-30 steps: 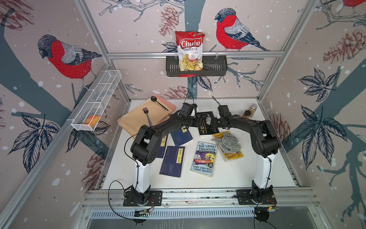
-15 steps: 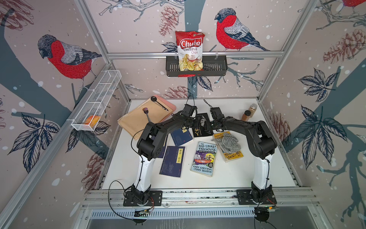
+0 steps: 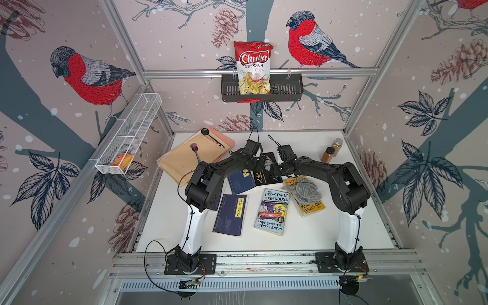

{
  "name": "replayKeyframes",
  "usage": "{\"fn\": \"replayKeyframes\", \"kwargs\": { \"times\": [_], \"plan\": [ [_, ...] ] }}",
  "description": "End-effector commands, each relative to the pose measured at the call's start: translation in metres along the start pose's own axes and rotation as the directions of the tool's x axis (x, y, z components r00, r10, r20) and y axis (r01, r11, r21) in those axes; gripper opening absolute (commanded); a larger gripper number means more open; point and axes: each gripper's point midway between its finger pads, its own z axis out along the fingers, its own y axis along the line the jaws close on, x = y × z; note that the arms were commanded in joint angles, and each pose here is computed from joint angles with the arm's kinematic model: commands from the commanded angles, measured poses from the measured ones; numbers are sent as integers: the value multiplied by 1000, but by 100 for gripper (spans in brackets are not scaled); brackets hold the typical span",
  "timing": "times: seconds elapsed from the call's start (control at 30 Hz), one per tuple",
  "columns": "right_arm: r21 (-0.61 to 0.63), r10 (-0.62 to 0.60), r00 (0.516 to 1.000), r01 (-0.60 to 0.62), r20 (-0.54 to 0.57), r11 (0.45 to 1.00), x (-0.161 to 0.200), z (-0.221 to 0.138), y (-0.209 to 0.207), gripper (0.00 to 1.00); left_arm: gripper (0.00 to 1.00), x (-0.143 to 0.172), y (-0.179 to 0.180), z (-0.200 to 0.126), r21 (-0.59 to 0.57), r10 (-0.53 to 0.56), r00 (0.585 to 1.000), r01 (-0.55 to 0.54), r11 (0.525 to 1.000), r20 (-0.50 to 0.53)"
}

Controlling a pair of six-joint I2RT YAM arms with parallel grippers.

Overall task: Wipe the cover of the book
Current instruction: Move the book to the center of the board.

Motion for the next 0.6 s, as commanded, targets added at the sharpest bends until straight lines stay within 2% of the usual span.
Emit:
{"fn": "replayKeyframes", "kwargs": {
  "times": [0.0, 0.2, 0.27, 0.43, 0.57],
  "plan": [
    [80, 0, 1000, -1, 18, 997, -4, -20, -10, 70, 42, -6, 6, -8, -53, 47, 999, -46, 998, 16],
    [221, -4, 993, -22, 119, 975, -24, -83, -29, 75, 41, 3, 12, 0, -72, 69, 998, -69, 995, -8],
    [288, 8, 993, -42, 117, 957, -20, -101, -39, 76, 41, 8, 14, 4, -72, 66, 998, -68, 995, -22],
    [427, 54, 995, -83, 80, 900, 17, -129, -62, 77, 41, 13, 12, 6, -53, 63, 998, -64, 997, -14],
    [450, 108, 991, -130, 75, 883, 49, -143, -66, 78, 42, 13, 11, 3, -43, 68, 998, -68, 997, -7]
  ]
}}
